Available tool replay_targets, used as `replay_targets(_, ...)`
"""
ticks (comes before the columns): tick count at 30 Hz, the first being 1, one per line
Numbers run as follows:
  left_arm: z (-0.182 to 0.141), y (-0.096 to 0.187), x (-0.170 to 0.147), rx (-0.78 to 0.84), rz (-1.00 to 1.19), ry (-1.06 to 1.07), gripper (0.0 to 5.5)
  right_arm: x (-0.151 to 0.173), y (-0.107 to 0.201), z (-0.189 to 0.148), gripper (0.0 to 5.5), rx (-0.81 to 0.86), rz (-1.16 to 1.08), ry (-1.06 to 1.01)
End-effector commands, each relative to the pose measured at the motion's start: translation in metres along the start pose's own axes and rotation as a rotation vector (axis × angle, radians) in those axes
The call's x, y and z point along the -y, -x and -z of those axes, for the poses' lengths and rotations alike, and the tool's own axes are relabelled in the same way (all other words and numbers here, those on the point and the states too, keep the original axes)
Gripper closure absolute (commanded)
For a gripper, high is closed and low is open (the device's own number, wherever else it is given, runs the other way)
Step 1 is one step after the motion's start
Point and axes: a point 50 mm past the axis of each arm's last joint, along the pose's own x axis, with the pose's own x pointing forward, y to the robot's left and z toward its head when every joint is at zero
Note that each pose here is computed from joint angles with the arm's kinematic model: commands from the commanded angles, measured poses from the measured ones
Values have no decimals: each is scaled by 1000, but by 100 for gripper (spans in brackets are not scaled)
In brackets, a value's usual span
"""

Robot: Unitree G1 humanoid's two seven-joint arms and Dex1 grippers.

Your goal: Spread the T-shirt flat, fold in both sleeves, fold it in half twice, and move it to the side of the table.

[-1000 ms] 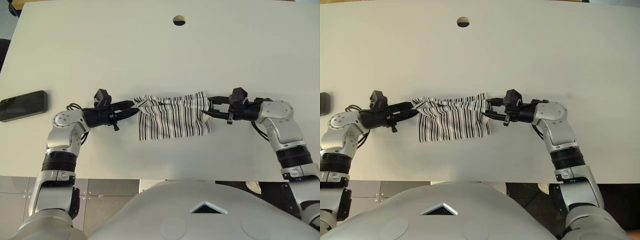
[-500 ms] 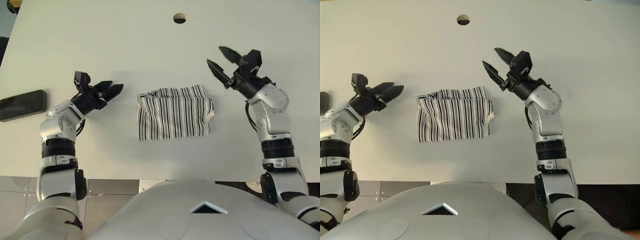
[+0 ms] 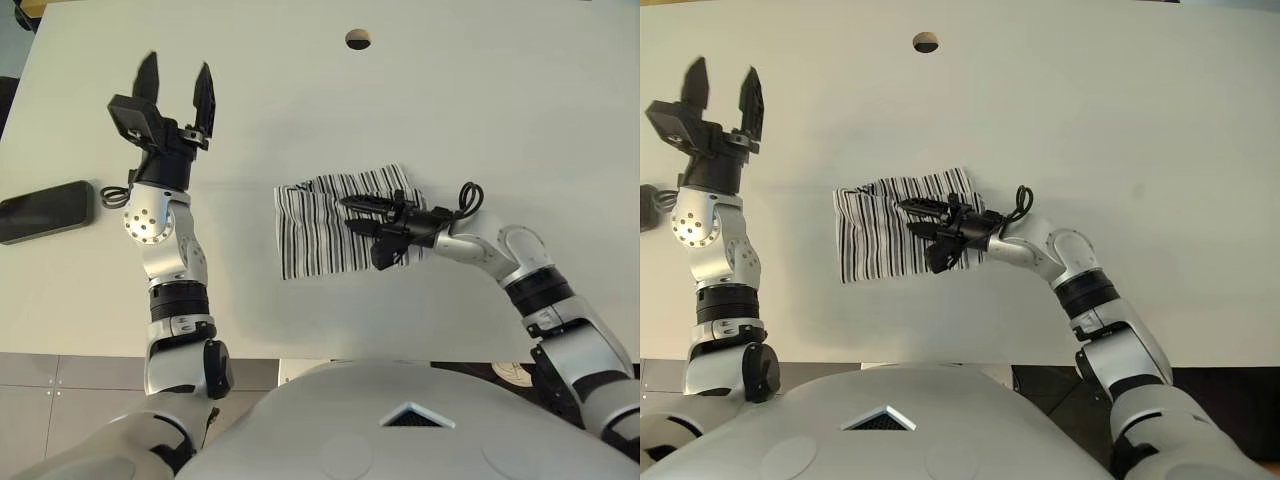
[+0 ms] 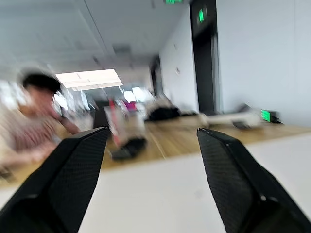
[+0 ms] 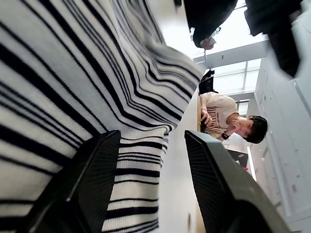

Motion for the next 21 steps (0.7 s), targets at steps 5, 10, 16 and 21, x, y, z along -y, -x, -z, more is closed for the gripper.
replay_targets(5,-13,-14,18,174,-66,-58,210,-21,153,100,305,-570,-594,69)
replay_targets(10,-18,-28,33,242,-41,-68,210,6,221,121,305,-825,-706,-28)
replay_targets(16,-31,-47,42,324,-62,-38,210,76,190,142,305,-892,-315,164)
replay_targets(21,-54,-69,35,346,-183,27,210,176,182,125,305,-948,275,346)
